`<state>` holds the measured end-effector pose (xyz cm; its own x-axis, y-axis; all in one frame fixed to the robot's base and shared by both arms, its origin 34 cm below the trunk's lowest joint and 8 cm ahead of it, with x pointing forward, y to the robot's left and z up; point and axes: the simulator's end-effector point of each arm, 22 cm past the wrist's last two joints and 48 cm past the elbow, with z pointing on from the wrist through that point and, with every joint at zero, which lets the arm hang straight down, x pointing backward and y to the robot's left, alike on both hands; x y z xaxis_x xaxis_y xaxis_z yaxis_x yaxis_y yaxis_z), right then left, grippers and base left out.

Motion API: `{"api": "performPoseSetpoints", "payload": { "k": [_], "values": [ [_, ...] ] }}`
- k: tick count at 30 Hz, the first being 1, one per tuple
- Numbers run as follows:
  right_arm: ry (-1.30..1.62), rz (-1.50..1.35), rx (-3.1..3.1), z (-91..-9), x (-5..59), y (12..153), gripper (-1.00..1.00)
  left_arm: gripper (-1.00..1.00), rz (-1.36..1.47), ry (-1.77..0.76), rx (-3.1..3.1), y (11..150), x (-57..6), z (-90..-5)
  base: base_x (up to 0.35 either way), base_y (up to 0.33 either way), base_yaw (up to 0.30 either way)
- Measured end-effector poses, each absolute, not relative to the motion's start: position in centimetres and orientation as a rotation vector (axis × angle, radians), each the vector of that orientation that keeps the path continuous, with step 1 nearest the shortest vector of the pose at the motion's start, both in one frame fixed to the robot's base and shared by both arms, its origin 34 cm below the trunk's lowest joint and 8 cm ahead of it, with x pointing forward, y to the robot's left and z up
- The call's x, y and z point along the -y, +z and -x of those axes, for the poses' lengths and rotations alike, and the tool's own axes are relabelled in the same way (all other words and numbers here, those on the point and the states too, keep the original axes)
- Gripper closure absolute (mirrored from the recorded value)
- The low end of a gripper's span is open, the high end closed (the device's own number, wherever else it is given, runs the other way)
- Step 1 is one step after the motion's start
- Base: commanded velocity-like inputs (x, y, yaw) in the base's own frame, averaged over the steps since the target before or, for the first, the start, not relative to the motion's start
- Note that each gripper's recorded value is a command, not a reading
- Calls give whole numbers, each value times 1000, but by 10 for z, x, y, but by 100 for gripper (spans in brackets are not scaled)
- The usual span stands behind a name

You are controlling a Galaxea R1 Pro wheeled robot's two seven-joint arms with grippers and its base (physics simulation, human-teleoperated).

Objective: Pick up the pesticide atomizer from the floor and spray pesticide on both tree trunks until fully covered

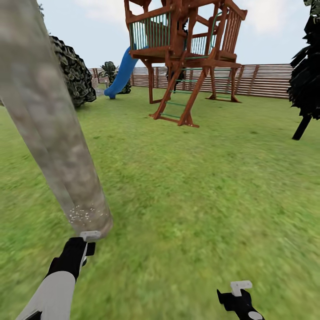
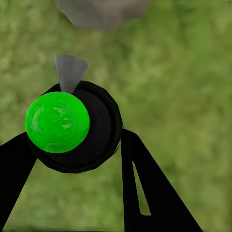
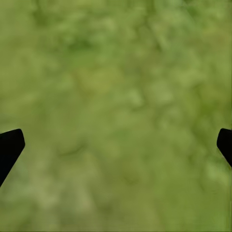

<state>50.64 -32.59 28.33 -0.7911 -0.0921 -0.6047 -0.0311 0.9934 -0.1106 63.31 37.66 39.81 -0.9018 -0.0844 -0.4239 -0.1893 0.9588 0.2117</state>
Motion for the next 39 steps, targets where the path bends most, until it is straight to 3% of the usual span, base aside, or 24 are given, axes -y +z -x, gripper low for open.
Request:
{"api": "performPoseSetpoints", "payload": {
  "k": [15, 24, 32, 39],
  "values": [
    [-124, 86, -2483, -506, 326, 283, -100, 100, 199, 345, -2689, 398, -375, -633, 165, -235, 275],
    [-125, 86, -2483, -507, 326, 283, -100, 100, 195, 320, -2692, 396, -362, -635, -7, -264, 275],
    [-125, 84, -2481, -507, 326, 283, -100, 100, 196, 262, -2650, 418, -341, -667, -45, -45, 264],
    [-131, 85, -2481, -507, 328, 284, -100, 100, 203, 247, -2556, 477, -339, -729, 0, 0, 22]
  ]
}}
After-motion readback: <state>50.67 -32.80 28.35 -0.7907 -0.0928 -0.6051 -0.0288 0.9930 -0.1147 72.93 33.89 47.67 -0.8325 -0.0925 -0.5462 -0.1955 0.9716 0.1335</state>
